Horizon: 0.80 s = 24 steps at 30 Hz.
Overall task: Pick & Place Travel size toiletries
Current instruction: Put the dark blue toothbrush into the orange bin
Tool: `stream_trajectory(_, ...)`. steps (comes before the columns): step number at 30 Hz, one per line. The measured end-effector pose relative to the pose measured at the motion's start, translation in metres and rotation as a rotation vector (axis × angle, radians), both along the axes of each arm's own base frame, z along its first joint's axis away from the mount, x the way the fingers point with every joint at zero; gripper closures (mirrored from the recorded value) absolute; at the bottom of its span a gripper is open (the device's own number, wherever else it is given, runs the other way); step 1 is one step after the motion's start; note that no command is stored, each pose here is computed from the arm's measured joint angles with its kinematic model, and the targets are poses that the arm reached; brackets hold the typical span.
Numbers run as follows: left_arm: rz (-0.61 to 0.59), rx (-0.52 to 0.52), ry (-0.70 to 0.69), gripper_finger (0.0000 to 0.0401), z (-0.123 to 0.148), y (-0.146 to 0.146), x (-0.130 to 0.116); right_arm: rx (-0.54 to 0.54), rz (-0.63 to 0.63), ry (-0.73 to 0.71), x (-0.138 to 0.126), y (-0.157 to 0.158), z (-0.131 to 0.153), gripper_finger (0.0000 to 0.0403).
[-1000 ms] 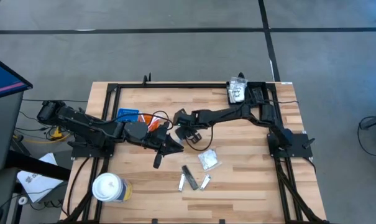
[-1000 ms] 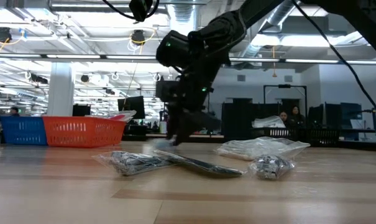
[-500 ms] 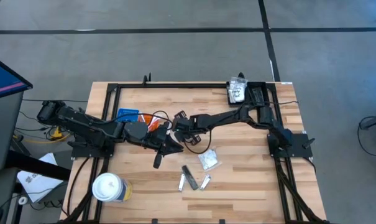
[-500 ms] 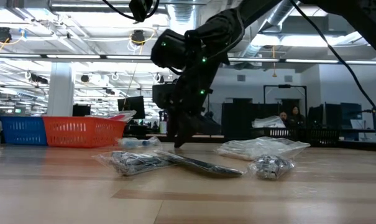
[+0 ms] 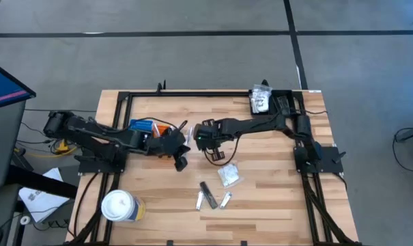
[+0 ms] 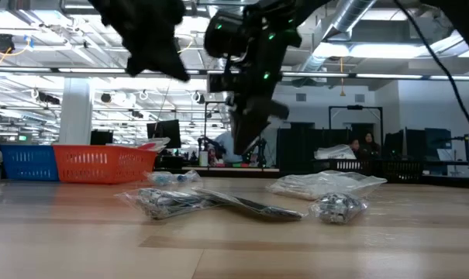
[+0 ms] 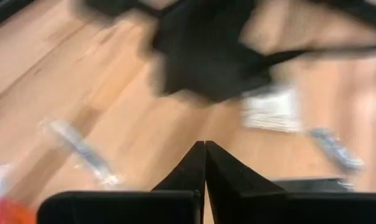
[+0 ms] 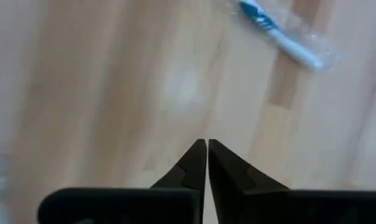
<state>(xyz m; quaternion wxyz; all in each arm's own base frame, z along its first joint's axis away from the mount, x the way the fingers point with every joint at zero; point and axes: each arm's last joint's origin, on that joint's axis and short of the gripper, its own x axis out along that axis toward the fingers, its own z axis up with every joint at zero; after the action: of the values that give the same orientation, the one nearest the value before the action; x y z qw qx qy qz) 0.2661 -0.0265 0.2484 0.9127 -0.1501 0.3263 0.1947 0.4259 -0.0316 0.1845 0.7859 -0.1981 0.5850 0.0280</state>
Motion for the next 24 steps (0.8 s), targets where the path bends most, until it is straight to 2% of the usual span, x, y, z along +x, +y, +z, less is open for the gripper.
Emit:
stream_trajectory(4, 0.062, -0.007, 0.106, 0.0401, -0.018, 0.016, 0.009, 0.134, -0.058, -0.112, -0.022, 0.000, 0.016, 0.0399)
stream_trajectory(7, 0.071, -0.005, 0.201, 0.0401, -0.028, 0.021, 0.020, 0.167, -0.111, -0.264, -0.048, 0.002, 0.029, 0.0399)
stream_trajectory(14, 0.061, 0.119, 0.534, 0.0401, -0.047, 0.024, 0.053, 0.233, -0.163, -0.578, -0.125, 0.006, 0.055, 0.0401)
stream_trajectory(17, 0.014, 0.169, 0.623, 0.0401, -0.059, 0.025, 0.070, 0.248, -0.148, -0.701, -0.149, 0.011, 0.064, 0.0401)
stream_trajectory(22, -0.034, 0.265, 0.796, 0.0401, -0.088, 0.035, 0.085, 0.262, -0.103, -0.851, -0.171, 0.019, 0.077, 0.0402)
stream_trajectory(24, -0.014, 0.302, 0.848, 0.0401, -0.095, 0.040, 0.087, 0.265, -0.096, -0.849, -0.175, 0.021, 0.077, 0.0402)
